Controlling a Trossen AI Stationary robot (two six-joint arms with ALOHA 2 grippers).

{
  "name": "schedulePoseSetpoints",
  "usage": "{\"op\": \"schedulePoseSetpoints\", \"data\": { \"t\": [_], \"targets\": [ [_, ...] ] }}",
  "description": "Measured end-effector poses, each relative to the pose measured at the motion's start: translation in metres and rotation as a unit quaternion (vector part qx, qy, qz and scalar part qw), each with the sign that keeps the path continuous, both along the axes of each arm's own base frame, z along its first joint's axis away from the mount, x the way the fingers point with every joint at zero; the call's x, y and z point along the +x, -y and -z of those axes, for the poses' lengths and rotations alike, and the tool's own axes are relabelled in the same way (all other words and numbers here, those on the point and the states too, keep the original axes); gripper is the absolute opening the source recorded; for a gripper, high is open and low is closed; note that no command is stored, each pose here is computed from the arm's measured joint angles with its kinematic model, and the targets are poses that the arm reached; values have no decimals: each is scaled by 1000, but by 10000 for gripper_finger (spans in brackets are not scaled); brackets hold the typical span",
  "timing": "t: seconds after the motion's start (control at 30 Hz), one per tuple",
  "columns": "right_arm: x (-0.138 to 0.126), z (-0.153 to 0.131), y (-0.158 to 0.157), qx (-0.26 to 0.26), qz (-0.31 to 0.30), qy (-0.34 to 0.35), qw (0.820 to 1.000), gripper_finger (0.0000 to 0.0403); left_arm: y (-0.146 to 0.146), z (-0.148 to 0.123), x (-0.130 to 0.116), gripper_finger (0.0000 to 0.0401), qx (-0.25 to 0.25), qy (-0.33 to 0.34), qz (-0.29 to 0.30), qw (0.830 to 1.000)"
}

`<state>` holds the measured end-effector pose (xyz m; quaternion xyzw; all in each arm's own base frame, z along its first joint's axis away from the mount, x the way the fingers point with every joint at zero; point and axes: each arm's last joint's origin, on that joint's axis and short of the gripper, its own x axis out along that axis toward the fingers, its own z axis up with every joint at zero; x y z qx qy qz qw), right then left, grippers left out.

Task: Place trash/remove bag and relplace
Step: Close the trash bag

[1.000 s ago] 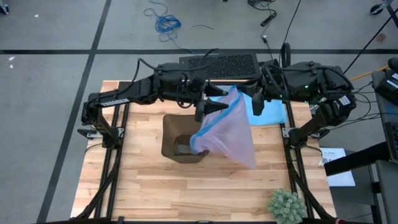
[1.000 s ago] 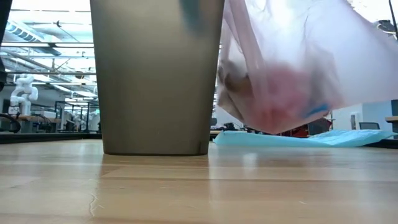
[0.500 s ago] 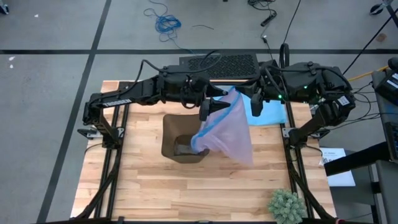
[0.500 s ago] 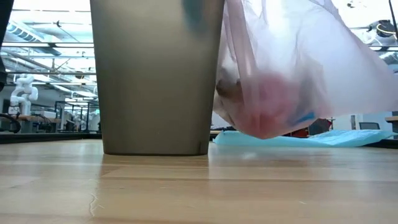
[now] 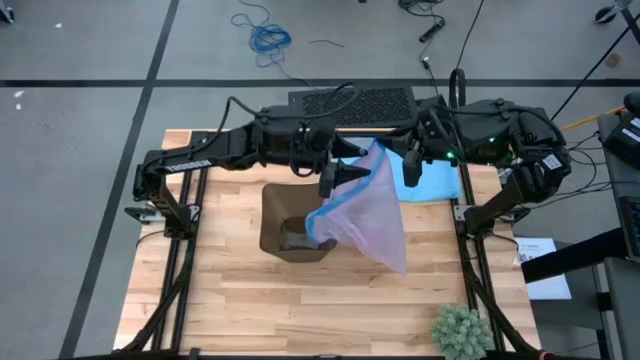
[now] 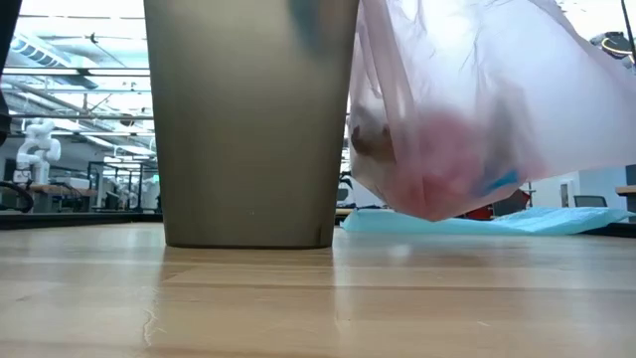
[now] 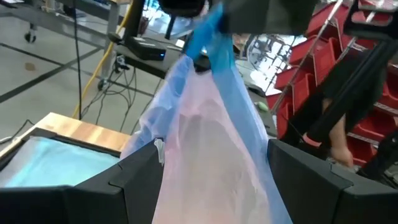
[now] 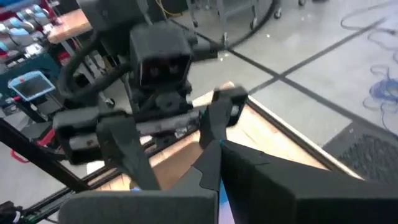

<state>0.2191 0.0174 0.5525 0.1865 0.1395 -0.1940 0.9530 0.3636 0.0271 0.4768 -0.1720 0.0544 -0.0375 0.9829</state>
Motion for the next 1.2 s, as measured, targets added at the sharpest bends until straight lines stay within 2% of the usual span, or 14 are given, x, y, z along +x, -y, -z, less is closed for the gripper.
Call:
{"op": "schedulePoseSetpoints", "data": {
  "t": [0.13, 0.27, 0.4, 0.63, 0.83, 1.07, 1.2],
  "targets": [
    [3, -9, 0, -22, -8, 40, 999, 0, 2, 4, 1, 272, -1, -17, 2, 1000],
    [4, -13, -1, -33, -13, 57, 998, 0, 1, 9, 2, 245, -2, -40, -9, 999],
    [4, -14, -1, -35, -14, 60, 997, 0, -2, 11, 1, 196, -2, -49, -20, 999],
    [3, -26, -3, -64, -26, 108, 992, 0, -5, 16, 0, 92, 0, -76, -23, 997],
    [-4, -29, -2, -73, -18, 116, 990, 0, -9, 21, -1, 10, 19, -95, -23, 995],
    [-12, -33, -6, -90, -11, 123, 988, 0, -12, 24, -3, 2, 19, -115, -24, 993],
    [-15, -36, -6, -93, -9, 132, 987, 0, -11, 27, -3, 2, 38, -124, -16, 991]
  ]
}}
